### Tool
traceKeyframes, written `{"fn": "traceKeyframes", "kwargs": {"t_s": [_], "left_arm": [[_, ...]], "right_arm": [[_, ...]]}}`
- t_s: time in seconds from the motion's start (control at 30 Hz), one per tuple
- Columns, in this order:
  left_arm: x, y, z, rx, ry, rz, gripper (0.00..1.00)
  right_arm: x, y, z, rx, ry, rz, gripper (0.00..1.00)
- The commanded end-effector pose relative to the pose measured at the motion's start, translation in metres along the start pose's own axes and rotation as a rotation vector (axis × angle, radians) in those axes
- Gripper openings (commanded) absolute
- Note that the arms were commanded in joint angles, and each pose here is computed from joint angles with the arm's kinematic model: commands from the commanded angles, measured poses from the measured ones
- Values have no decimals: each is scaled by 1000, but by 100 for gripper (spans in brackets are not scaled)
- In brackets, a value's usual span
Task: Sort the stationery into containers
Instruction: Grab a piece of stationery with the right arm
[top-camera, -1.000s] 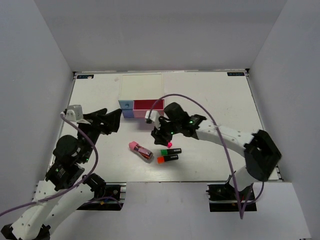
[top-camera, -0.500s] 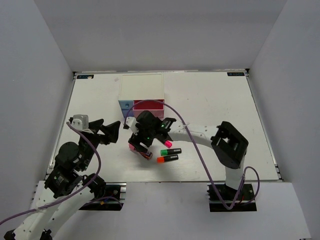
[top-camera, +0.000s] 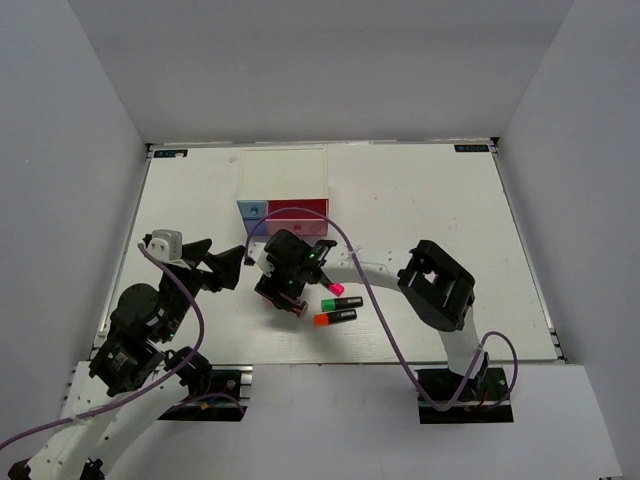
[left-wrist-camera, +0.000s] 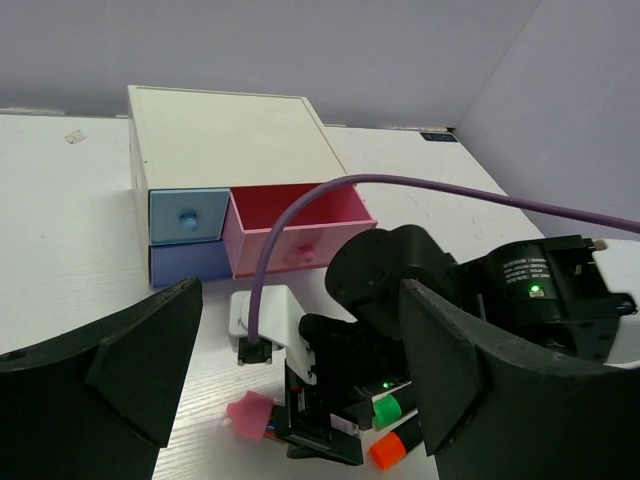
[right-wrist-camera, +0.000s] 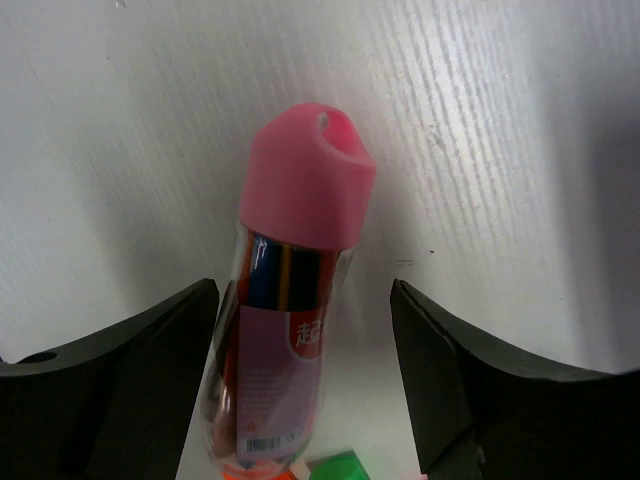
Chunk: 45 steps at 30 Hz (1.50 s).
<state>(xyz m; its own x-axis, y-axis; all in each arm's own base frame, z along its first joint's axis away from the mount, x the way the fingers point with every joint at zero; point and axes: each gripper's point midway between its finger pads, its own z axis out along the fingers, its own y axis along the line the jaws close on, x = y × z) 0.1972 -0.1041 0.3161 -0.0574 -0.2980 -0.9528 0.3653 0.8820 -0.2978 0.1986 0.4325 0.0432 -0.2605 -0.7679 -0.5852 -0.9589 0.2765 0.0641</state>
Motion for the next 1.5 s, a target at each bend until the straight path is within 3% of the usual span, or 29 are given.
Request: {"fn": "traceKeyframes", "kwargs": {"t_s": [0.0,0.3,0.43,0.47,0.7,0.8,1.03,1.2,1.3,1.47], "left_arm": [[4,-1,-2,15,12,16,89],[2,-1,-3,17,3,14,89],[-1,0,-5,11,-8,11,89],[-3,0,-7,14,-17,8,89],[-18,-4,-19,57,-103,-6,89],[-28,-8,-27,91,-152,-10,89],[-32,-8,-35,111,-195,-11,89],[-30,-8,-33,109,-187,-9,89],[-29,-8,-31,106,-178,2,89],[-27,-8,-29,103,-170,4,89]], "right_arm": [[4,10,4,-34,45,-21,75],[15,20,8,-75,94,-53,69],[14,26,1,-112,93,-77,55],[6,30,-6,-127,68,-86,47],[-37,36,-58,-143,-95,-168,14],[-50,32,-82,-97,-165,-198,9],[-88,8,-148,93,-371,-270,4],[-113,-37,-186,369,-493,-376,3],[-126,-69,-198,534,-485,-453,3],[-143,-96,-193,659,-445,-581,3]]}}
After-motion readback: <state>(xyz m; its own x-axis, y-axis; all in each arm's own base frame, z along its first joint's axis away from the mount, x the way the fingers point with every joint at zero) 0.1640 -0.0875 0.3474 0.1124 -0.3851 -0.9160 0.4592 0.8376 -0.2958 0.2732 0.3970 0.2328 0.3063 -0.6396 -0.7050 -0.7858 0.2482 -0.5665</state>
